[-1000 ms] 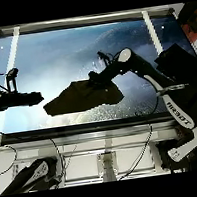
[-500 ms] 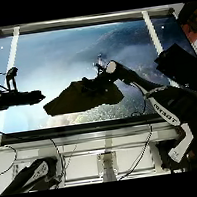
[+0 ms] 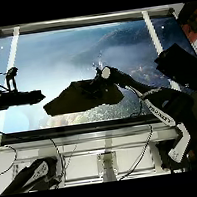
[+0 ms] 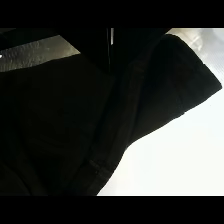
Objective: Fold the clothes and pants, and hang the long-sleeved shirts on hangers.
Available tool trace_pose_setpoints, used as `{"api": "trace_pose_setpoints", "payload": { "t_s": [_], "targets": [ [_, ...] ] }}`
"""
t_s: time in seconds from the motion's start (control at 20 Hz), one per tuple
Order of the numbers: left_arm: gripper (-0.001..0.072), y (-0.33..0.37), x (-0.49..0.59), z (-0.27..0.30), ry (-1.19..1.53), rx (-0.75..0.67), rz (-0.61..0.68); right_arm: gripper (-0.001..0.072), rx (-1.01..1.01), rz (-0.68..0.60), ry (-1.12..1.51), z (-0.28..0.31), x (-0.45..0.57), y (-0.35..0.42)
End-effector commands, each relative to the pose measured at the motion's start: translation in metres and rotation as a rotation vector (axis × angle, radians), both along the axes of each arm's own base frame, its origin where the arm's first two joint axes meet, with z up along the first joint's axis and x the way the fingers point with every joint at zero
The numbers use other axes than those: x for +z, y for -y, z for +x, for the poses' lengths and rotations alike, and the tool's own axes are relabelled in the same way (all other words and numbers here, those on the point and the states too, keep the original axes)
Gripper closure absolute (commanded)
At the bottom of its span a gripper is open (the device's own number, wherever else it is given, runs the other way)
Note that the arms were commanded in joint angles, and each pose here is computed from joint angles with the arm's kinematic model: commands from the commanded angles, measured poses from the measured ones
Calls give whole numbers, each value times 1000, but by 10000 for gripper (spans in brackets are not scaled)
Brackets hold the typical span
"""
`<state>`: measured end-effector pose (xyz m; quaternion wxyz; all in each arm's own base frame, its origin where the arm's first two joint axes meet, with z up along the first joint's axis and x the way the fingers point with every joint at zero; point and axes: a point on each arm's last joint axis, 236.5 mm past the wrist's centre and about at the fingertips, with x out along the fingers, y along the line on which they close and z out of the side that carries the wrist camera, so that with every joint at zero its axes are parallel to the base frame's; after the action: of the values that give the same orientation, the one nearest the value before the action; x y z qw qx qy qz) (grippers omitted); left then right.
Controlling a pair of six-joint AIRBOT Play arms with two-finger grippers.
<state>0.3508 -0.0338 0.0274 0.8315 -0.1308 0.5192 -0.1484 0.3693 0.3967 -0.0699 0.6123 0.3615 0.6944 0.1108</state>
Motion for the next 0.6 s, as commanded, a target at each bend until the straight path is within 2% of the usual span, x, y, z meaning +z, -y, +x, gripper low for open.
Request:
{"api": "trace_pose_setpoints", "payload": {
  "t_s": [0.0,0.25,0.35,0.4,0.45,0.55],
  "targets": [
    [666,1,1,0,2,2,-6,361,-91,-63,-4,12,-10,12],
    [665,1,1,0,2,2,-6,372,-157,-27,70,35,-3,7],
    [666,1,1,0,2,2,-7,495,-157,-27,73,36,-3,7],
    [666,1,1,0,2,2,-7,633,-158,-25,75,37,-3,7],
    [666,1,1,1,3,3,-7,664,-159,-22,80,38,-1,7],
    [665,0,3,5,22,16,-8,666,-146,1,113,43,9,2]
  ]
}}
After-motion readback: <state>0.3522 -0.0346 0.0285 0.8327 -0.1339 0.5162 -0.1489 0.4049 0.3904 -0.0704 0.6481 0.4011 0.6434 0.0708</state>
